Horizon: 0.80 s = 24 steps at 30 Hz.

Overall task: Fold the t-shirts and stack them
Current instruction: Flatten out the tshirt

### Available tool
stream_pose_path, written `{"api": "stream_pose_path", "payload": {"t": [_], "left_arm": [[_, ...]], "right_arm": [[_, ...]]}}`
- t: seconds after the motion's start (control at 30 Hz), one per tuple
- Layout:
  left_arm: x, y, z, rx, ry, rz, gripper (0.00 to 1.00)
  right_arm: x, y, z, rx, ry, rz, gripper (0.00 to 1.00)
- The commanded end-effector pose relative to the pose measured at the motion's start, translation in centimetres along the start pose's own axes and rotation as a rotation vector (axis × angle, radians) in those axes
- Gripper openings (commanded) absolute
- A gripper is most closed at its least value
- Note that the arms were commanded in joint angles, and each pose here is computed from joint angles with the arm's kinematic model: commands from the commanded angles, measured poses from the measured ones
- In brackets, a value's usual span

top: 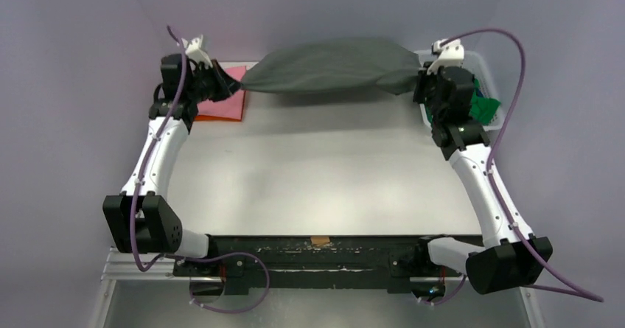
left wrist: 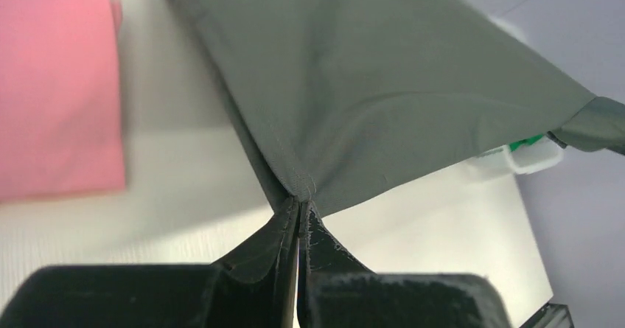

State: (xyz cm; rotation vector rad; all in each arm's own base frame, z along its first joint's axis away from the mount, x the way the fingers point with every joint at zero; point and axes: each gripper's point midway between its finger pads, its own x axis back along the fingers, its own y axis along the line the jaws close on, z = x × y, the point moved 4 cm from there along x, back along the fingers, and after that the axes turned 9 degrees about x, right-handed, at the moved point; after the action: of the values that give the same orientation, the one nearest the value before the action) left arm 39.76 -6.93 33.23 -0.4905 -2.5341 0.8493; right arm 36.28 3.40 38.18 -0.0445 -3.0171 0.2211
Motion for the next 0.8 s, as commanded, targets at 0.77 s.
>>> {"api": "stream_pose_path", "payload": {"t": [0.77], "left_arm": [[7.2, 11.6, 25.1, 0.255, 0.286, -0.615, 0.00]], "right_arm": [[15.8, 1.9, 28.1, -0.264, 1.027, 0.189, 0.00]]}}
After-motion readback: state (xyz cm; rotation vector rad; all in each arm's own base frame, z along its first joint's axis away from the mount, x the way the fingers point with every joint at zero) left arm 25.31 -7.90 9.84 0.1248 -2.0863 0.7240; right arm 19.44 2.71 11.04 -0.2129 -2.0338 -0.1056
